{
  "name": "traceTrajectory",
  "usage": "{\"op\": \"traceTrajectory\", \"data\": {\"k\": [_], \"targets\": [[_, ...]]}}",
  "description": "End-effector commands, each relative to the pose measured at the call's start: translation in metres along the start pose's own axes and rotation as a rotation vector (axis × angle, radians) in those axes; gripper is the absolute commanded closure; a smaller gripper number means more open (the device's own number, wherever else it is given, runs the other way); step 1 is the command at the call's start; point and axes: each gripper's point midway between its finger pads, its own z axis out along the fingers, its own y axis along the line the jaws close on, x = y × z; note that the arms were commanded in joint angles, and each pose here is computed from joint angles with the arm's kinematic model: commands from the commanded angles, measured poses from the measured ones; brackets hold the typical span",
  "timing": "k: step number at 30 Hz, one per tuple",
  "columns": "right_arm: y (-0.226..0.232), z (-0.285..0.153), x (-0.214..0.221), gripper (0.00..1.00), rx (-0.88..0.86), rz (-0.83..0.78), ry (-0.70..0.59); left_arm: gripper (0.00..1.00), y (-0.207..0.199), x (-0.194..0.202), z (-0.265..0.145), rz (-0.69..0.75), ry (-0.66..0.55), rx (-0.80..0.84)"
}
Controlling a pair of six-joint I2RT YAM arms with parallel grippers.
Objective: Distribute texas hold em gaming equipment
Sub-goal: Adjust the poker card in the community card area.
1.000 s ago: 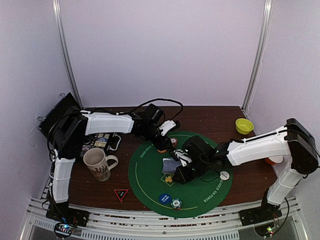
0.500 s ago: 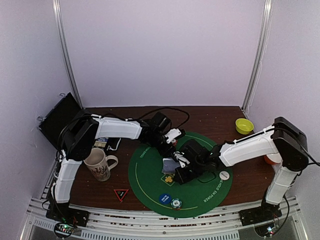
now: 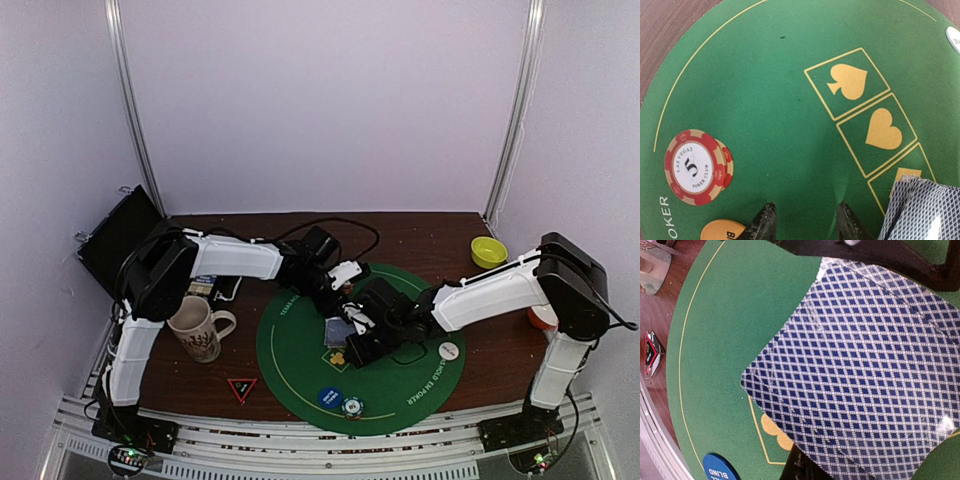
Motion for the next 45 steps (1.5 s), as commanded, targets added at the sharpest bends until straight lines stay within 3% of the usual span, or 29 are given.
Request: {"op": "traceTrajectory", "data": {"k": [1,18,25,31,37,41,45], "targets": [[-0.003,-0.006,-0.035,1.00,0.031,-0.002,-0.110,0.57,-0.034,0.003,0.001,0.047,0.010,0.116],[-0.005,-0.002,-0.053,1.00,0.051,0.004,-0.167,0.57,-0.059,0.016,0.003,0.083,0.036,0.237],[-0.008,-0.003,-0.046,1.00,0.058,-0.005,-0.150,0.57,-0.054,0.006,0.002,0.089,0.022,0.199],[0.000,-0.011,-0.043,1.00,0.020,-0.049,-0.130,0.55,-0.024,-0.011,-0.005,0.051,-0.011,0.087],[0.009,-0.024,-0.031,0.88,-0.034,-0.106,-0.093,0.54,0.002,-0.021,-0.023,0.024,-0.055,0.022],[0.034,-0.040,-0.017,0.80,-0.170,-0.190,-0.027,0.53,0.003,-0.020,-0.030,0.053,-0.061,0.028],[0.052,-0.072,-0.017,0.61,-0.245,-0.278,-0.030,0.52,-0.001,-0.030,-0.041,0.066,-0.090,0.041]]}}
